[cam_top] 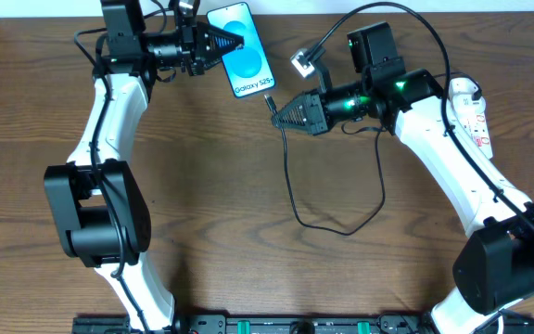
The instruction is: Plug charger to phone and switch on socket
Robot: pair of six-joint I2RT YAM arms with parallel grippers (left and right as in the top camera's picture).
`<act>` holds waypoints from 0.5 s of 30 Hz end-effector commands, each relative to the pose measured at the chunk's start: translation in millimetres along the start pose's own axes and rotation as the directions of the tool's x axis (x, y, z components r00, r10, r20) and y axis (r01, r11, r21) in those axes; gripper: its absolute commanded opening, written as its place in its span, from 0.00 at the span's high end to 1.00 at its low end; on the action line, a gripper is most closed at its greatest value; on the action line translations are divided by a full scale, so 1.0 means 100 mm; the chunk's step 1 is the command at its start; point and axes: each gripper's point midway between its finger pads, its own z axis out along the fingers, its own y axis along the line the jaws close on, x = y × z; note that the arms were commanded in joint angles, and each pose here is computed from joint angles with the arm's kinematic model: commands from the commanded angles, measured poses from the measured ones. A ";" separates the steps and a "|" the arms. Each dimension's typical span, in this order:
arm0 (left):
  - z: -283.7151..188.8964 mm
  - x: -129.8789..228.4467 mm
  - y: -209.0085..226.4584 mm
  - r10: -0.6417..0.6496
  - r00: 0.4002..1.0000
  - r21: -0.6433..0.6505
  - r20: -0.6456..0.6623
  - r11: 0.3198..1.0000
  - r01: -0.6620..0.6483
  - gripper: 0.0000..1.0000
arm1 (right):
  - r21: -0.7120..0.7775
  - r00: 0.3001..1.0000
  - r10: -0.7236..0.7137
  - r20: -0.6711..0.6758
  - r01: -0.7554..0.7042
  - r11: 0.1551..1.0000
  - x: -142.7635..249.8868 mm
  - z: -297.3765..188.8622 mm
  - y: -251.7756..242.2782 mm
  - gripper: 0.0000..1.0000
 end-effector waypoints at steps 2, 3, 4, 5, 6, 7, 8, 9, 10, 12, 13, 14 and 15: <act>0.09 0.02 -0.08 -0.033 0.999 -0.004 -0.005 0.999 0.033 0.93 | 0.014 0.994 0.107 0.003 -0.107 0.994 -0.01 0.03 -0.04 0.99; 0.09 0.02 -0.07 -0.039 0.999 -0.007 -0.002 0.999 0.039 0.93 | 0.020 0.994 0.113 0.004 -0.113 0.993 -0.01 0.04 -0.05 0.99; 0.09 0.01 -0.06 -0.045 0.999 -0.013 0.006 0.999 0.046 0.93 | 0.025 0.993 0.117 0.001 -0.117 0.993 0.00 0.06 -0.04 0.99; 0.09 0.00 -0.06 -0.044 0.999 -0.013 0.006 0.999 0.044 0.93 | 0.024 0.993 0.115 -0.002 -0.115 0.993 0.00 0.07 -0.03 0.99; 0.09 0.00 -0.06 -0.043 0.999 -0.012 0.006 0.999 0.043 0.93 | 0.023 0.993 0.114 -0.004 -0.114 0.993 0.01 0.08 -0.02 0.99; 0.09 0.00 -0.06 -0.042 0.999 -0.012 0.006 0.999 0.042 0.93 | 0.030 0.993 0.121 -0.004 -0.121 0.992 0.01 0.09 -0.03 0.99; 0.09 0.00 -0.06 -0.042 0.999 -0.012 0.006 0.999 0.042 0.93 | 0.042 0.991 0.130 -0.001 -0.130 0.991 0.01 0.09 -0.05 0.99; 0.09 0.00 -0.06 -0.042 0.999 -0.012 0.006 0.999 0.042 0.93 | 0.046 0.991 0.135 -0.002 -0.135 0.990 0.01 0.10 -0.06 0.99; 0.09 0.01 -0.06 -0.042 0.999 -0.012 0.005 0.999 0.042 0.93 | 0.041 0.991 0.136 -0.003 -0.135 0.990 0.01 0.11 -0.07 0.99; 0.09 0.01 -0.07 -0.042 0.999 -0.010 0.003 0.999 0.042 0.93 | 0.041 0.990 0.143 -0.006 -0.142 0.989 0.02 0.12 -0.08 0.99; 0.09 0.01 -0.07 -0.042 0.999 -0.010 0.003 0.999 0.042 0.93 | 0.042 0.990 0.143 -0.006 -0.142 0.989 0.02 0.12 -0.09 0.99; 0.09 0.01 -0.07 -0.042 0.999 -0.010 0.003 0.999 0.042 0.93 | 0.041 0.990 0.140 -0.005 -0.140 0.989 0.02 0.13 -0.08 0.99; 0.09 0.01 -0.07 -0.042 0.999 -0.010 0.003 0.999 0.042 0.93 | 0.039 0.991 0.133 -0.001 -0.133 0.990 0.00 0.13 -0.08 0.99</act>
